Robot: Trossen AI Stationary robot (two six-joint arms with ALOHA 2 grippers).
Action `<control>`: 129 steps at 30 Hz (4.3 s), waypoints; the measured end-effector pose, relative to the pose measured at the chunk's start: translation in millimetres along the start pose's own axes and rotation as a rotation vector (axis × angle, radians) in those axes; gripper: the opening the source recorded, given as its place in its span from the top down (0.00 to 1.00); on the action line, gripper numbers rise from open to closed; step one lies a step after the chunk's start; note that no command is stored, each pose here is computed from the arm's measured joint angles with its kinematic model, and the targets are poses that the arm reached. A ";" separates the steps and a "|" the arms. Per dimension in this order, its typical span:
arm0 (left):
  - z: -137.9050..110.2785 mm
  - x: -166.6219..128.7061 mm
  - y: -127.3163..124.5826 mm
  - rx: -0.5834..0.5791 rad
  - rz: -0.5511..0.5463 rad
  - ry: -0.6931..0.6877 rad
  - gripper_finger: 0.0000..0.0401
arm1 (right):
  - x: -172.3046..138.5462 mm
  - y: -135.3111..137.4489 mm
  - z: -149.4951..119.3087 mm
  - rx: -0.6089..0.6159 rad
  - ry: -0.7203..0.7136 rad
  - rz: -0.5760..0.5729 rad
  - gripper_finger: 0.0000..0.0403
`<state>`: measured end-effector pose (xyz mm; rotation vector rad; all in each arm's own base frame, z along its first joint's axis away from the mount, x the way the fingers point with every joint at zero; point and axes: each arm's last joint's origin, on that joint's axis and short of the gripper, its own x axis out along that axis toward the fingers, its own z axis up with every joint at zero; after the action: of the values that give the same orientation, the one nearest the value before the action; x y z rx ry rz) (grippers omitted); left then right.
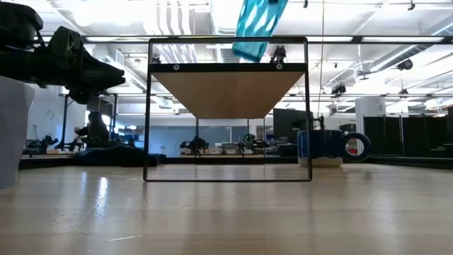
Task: Stack small to large cups/mugs on shelf
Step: Put the light blue cup on the shelf
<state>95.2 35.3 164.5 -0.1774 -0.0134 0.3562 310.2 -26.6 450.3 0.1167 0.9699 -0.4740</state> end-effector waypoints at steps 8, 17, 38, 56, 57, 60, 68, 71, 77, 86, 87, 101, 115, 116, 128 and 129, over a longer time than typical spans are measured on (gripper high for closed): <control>-0.3 0.1 0.1 0.000 0.001 0.003 0.68 | 47.7 -34.3 24.1 0.069 0.103 0.051 0.97; -0.3 0.2 0.0 0.000 0.000 0.003 0.68 | 70.3 -73.6 41.1 0.127 0.020 -0.002 0.97; -0.3 0.2 0.0 0.005 0.001 0.003 0.68 | 77.5 -100.5 43.5 0.226 0.012 0.016 0.97; 59.5 -21.0 -8.5 -0.567 -0.239 -0.642 0.68 | 77.2 -100.7 37.9 0.270 0.069 -0.001 0.97; 61.2 -22.4 -7.9 -0.575 -0.220 -0.675 0.68 | 77.2 -100.7 37.9 0.272 0.069 -0.002 0.97; 65.1 -25.4 -6.1 -0.536 -0.135 -0.751 0.68 | 77.3 -100.7 38.4 0.269 0.064 -0.002 0.97; 100.5 -5.4 -8.0 -0.426 0.180 -0.487 0.68 | 78.0 -107.3 38.9 0.233 0.055 -0.005 0.97; 133.7 11.8 -13.8 -0.268 0.253 -0.363 0.68 | 78.3 -111.2 40.3 0.244 0.040 0.010 0.97; 180.9 48.2 -21.4 -0.133 0.276 -0.130 0.68 | 79.1 -114.4 41.1 0.261 0.035 0.108 0.97; 190.2 116.2 25.1 -0.035 0.276 0.199 0.68 | 80.8 -133.9 39.4 0.306 0.033 0.086 0.97; 196.3 122.1 33.0 -0.039 0.283 0.182 0.68 | 80.9 -136.1 39.2 0.311 0.032 0.093 0.97; 194.6 164.4 89.1 -0.111 0.057 0.303 0.68 | 129.3 -142.9 47.5 0.373 0.083 0.194 0.97; 168.2 186.2 91.3 -0.175 -0.093 0.402 0.68 | 113.1 -144.6 51.5 0.426 0.003 0.188 0.97; 164.9 189.5 90.9 -0.182 -0.101 0.416 0.68 | 113.0 -144.6 51.6 0.428 0.002 0.190 0.97; 155.9 222.7 90.3 -0.179 -0.149 0.447 0.68 | 113.0 -145.5 50.8 0.433 0.008 0.177 0.97; 154.7 223.6 90.7 -0.182 -0.152 0.451 0.68 | 113.0 -145.5 50.7 0.433 0.009 0.177 0.97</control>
<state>266.6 223.0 296.8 -0.4310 0.3847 0.1572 338.7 -209.6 403.5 0.5901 0.8450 -0.5141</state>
